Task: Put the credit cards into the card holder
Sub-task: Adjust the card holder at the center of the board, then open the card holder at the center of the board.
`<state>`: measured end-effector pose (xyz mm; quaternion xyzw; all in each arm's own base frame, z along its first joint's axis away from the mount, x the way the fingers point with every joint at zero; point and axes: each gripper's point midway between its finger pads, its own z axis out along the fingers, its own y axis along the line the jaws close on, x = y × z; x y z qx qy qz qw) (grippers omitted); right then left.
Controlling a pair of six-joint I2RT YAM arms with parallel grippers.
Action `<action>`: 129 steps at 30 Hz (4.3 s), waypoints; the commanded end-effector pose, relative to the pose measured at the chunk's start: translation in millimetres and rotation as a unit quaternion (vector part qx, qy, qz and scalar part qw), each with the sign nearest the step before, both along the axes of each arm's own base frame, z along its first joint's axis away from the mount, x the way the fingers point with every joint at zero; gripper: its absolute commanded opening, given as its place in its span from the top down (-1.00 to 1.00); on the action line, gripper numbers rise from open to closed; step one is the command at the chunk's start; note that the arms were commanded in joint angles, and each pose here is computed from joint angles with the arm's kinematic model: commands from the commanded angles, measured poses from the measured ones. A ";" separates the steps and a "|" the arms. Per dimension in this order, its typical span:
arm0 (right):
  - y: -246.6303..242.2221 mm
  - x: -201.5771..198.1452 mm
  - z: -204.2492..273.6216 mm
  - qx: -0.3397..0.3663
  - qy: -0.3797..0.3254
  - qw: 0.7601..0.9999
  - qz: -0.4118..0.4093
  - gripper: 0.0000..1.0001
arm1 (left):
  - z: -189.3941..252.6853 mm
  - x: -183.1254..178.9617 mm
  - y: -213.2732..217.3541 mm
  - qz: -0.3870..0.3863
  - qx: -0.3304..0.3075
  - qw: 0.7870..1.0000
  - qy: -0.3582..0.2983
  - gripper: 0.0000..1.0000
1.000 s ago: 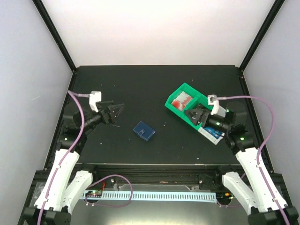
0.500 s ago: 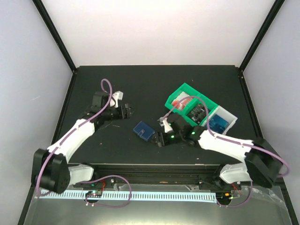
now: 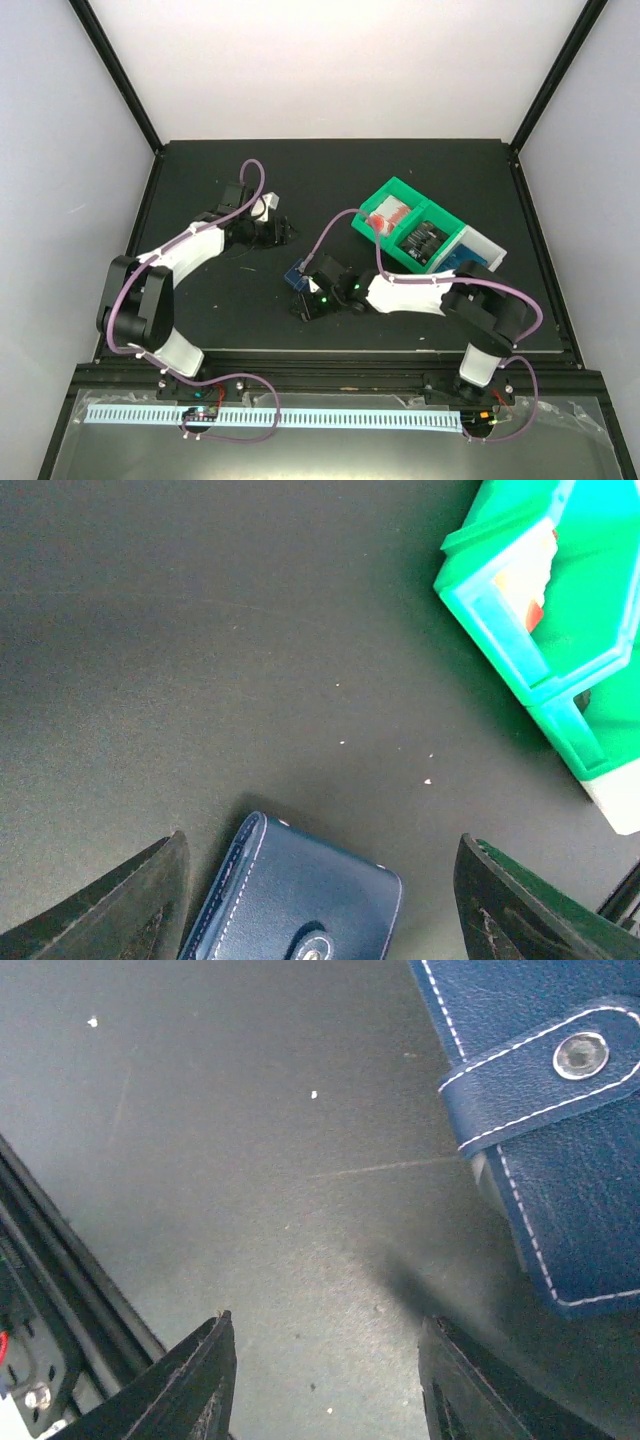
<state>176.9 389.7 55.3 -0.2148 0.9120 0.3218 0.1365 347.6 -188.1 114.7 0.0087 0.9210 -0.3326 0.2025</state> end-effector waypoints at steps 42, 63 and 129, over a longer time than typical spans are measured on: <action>-75.8 88.6 -17.9 -0.044 0.028 0.985 -0.163 0.13 | -71.6 -1.5 -10.6 -0.022 0.105 0.993 0.057 -0.05; -56.7 96.0 -27.6 -0.049 0.030 0.982 -0.179 0.26 | -83.1 -86.3 -5.1 -0.041 0.046 0.993 0.097 0.41; -55.3 97.0 -12.6 -0.179 -0.100 0.956 -0.208 0.24 | -139.9 -125.6 40.2 0.126 0.110 0.966 0.197 0.60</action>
